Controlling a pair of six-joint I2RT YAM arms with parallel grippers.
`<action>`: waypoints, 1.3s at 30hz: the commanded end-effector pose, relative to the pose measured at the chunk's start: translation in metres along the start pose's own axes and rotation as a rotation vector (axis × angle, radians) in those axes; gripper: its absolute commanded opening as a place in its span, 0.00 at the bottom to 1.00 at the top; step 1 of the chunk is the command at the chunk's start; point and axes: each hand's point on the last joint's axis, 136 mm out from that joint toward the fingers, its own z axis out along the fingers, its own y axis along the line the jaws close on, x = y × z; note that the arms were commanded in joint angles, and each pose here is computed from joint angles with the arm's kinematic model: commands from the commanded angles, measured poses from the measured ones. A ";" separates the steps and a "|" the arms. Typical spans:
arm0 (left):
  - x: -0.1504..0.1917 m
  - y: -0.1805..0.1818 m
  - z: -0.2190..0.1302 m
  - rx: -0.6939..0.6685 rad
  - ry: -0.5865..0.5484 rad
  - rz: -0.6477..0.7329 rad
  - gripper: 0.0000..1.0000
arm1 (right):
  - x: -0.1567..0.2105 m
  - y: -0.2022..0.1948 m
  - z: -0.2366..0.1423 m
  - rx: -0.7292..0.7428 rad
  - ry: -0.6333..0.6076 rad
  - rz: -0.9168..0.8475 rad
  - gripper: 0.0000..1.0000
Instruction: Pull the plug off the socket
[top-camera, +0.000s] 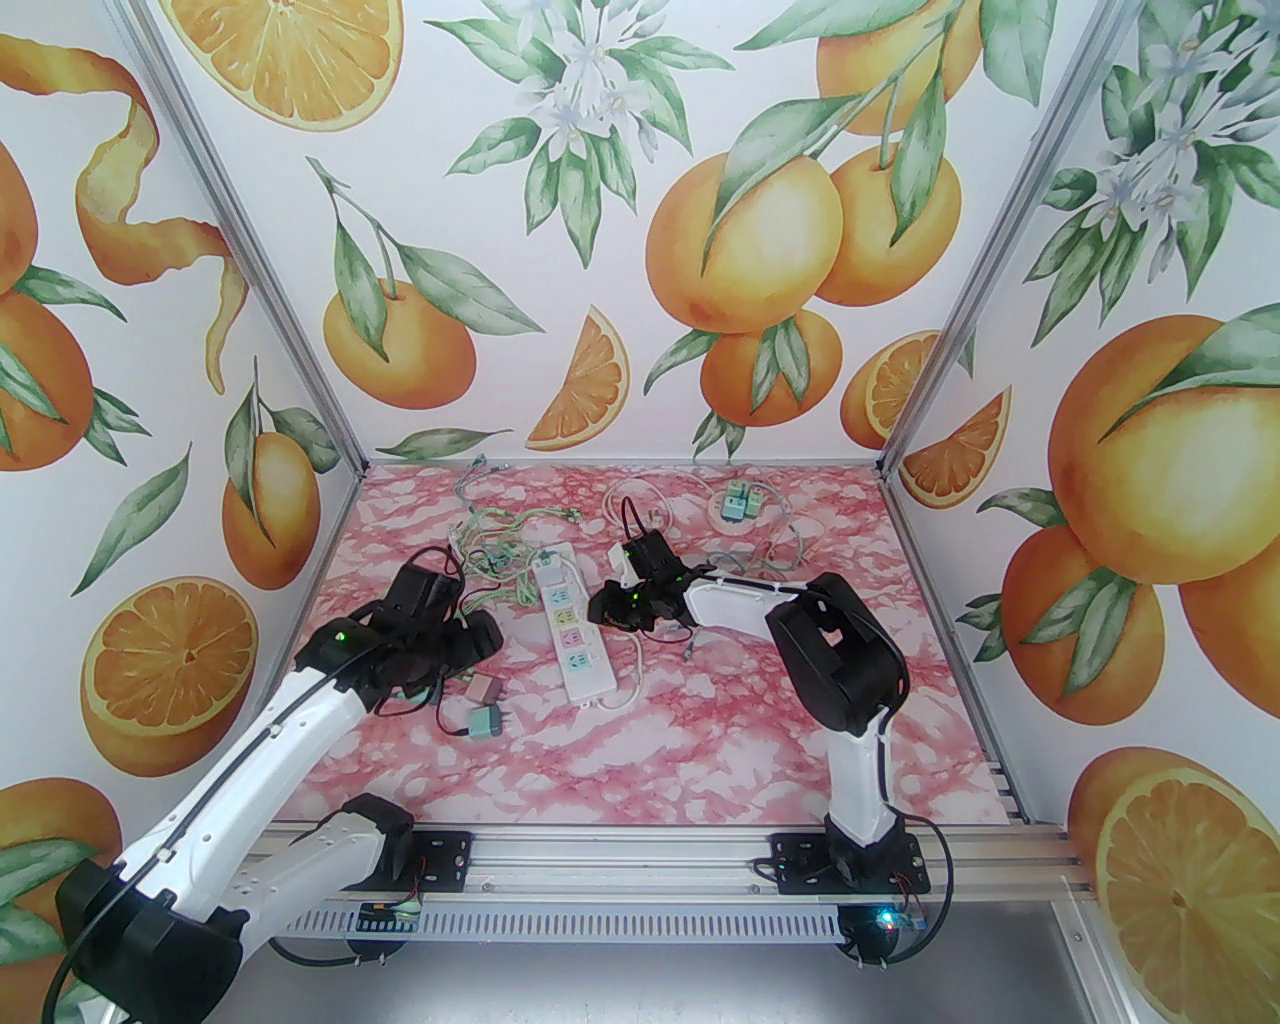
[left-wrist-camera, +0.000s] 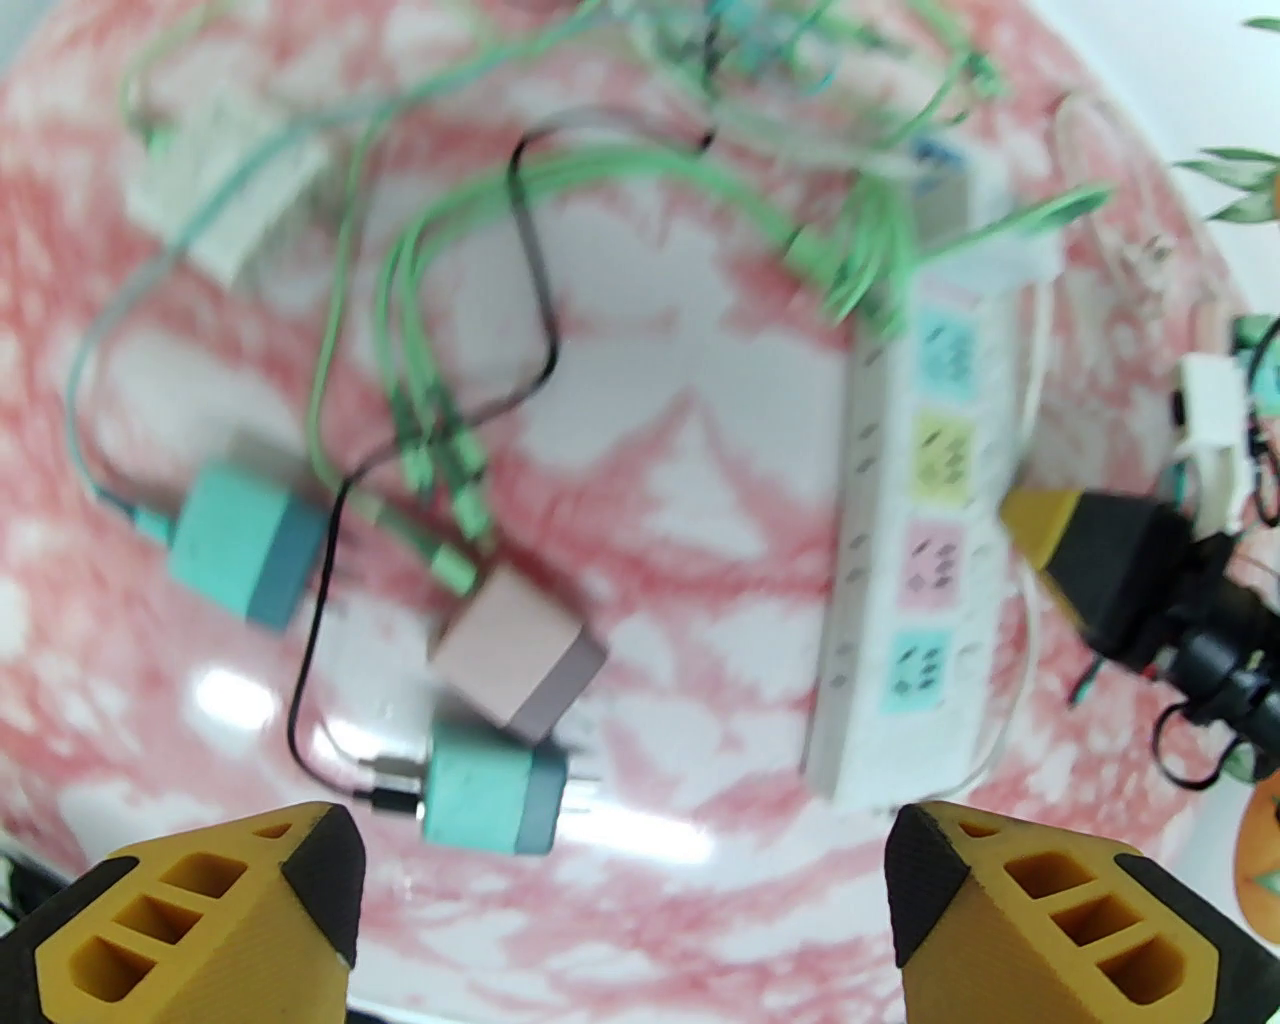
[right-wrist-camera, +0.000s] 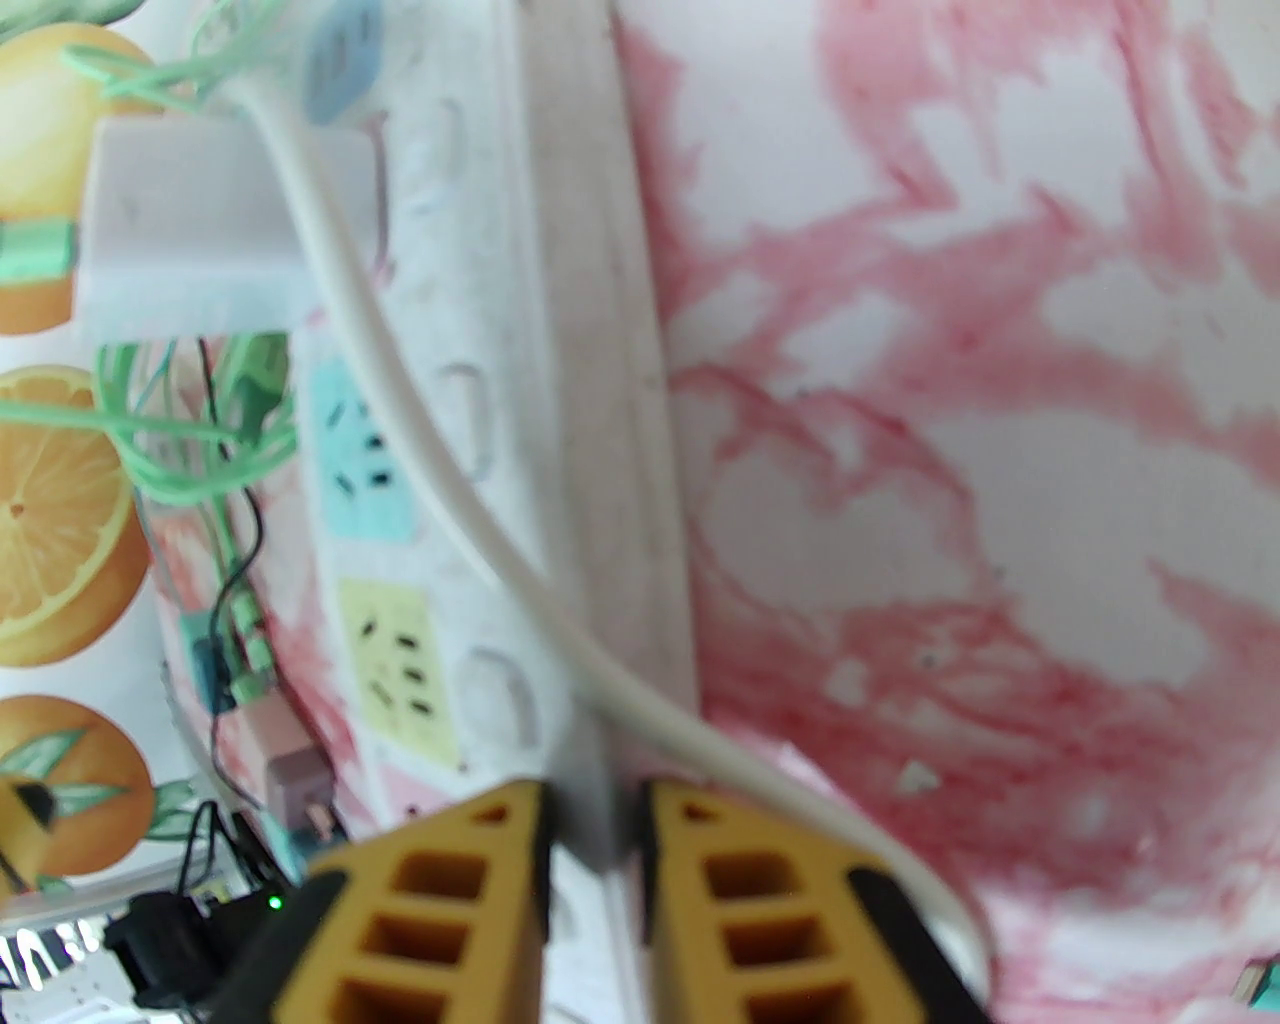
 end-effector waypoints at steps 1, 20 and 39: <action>-0.020 -0.025 0.002 0.033 -0.055 0.087 0.83 | 0.049 -0.051 0.016 0.180 0.138 0.065 0.21; -0.034 -0.167 0.096 0.171 0.036 0.322 0.68 | 0.049 -0.049 0.011 0.179 0.132 0.065 0.21; -0.069 -0.134 0.150 -0.071 -0.009 0.258 0.67 | 0.049 -0.049 0.012 0.174 0.137 0.067 0.21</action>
